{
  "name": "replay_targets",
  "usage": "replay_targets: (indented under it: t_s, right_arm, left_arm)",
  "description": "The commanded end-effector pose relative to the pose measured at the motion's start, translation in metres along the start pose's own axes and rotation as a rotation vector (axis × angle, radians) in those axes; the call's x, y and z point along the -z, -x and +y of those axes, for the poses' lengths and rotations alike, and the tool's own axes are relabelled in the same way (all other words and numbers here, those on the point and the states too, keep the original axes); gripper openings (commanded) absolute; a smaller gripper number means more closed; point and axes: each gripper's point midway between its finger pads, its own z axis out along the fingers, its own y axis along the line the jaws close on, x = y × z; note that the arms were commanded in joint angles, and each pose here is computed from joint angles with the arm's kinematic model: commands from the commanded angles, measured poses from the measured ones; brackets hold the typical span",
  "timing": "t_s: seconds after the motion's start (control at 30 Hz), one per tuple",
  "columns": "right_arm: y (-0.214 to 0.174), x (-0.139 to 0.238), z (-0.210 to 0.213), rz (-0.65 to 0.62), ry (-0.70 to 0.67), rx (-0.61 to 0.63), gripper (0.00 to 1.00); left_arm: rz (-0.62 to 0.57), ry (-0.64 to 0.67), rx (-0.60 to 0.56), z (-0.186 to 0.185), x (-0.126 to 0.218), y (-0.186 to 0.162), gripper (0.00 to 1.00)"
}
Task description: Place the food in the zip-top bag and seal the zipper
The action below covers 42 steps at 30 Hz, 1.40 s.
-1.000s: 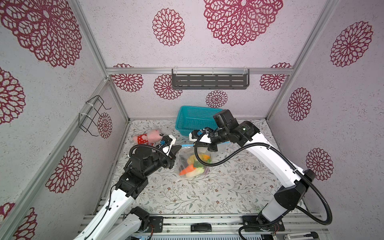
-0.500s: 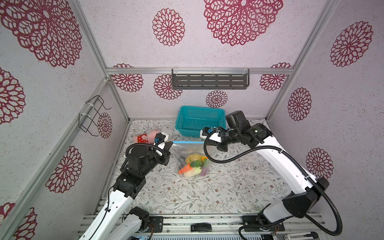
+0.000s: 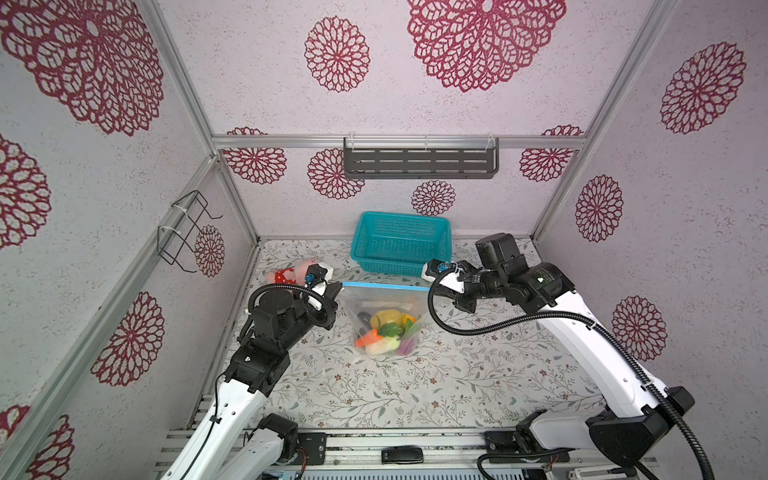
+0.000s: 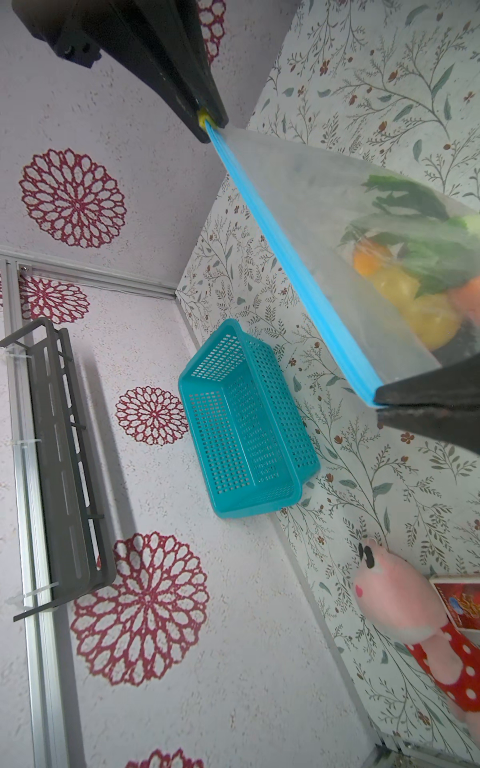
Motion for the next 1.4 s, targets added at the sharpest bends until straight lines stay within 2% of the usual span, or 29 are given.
replay_targets:
  t_s: [0.0,0.2,0.33,0.43,0.6,0.7,0.8,0.87,0.93,0.97,1.03,1.07,1.1,1.23,1.37]
  right_arm:
    - [-0.007,0.014,-0.007,0.032,-0.039,-0.056,0.24]
    - [0.036,-0.017,0.005,-0.01,0.067,0.021,0.58]
    - [0.052,-0.037,0.001,0.016,0.13,0.039,0.69]
    - [0.062,-0.053,0.003,0.031,0.183,0.054,0.69]
    - [0.075,-0.067,0.017,0.041,0.29,0.052,0.46]
    - [0.079,-0.067,0.02,0.036,0.309,0.049,0.21]
    - [0.086,-0.059,0.026,0.008,0.32,0.05,0.03]
    - [0.091,-0.053,0.027,-0.005,0.314,0.024,0.0]
    - [0.098,-0.048,0.026,-0.014,0.289,-0.053,0.0]
    - [0.104,-0.045,0.025,-0.019,0.269,-0.118,0.0]
    - [0.114,-0.042,0.032,-0.026,0.255,-0.242,0.0]
    - [0.118,-0.042,0.032,-0.021,0.211,-0.321,0.0]
    - [0.122,-0.041,0.032,-0.022,0.174,-0.386,0.0]
    - [0.145,-0.036,0.03,-0.125,0.12,-0.733,0.0]
    - [0.176,-0.024,0.023,-0.365,0.133,-0.99,0.0]
  left_arm:
    - [-0.068,0.033,0.02,0.012,0.003,0.025,0.0]
    - [-0.124,-0.098,0.024,-0.009,0.001,0.042,0.0]
    - [-0.126,-0.115,0.024,-0.011,-0.001,0.042,0.0]
    - [-0.131,-0.122,0.027,-0.012,-0.002,0.042,0.0]
    - [-0.131,-0.118,0.024,-0.012,-0.002,0.041,0.0]
    - [-0.126,-0.114,0.022,-0.011,-0.003,0.04,0.0]
    - [-0.119,-0.105,0.018,-0.009,-0.004,0.038,0.0]
    - [-0.118,-0.091,0.02,-0.007,-0.005,0.038,0.0]
    - [-0.126,-0.072,0.031,-0.003,-0.005,0.042,0.0]
    - [-0.133,-0.062,0.035,-0.001,-0.003,0.046,0.13]
    - [-0.16,-0.035,0.049,0.003,0.002,0.053,0.61]
    - [-0.178,-0.009,0.061,0.007,0.006,0.058,0.82]
    - [-0.194,0.019,0.072,0.011,0.01,0.061,0.99]
    - [-0.265,0.13,0.119,0.028,0.031,0.071,0.97]
    - [-0.328,0.244,0.201,0.048,0.048,0.084,0.97]
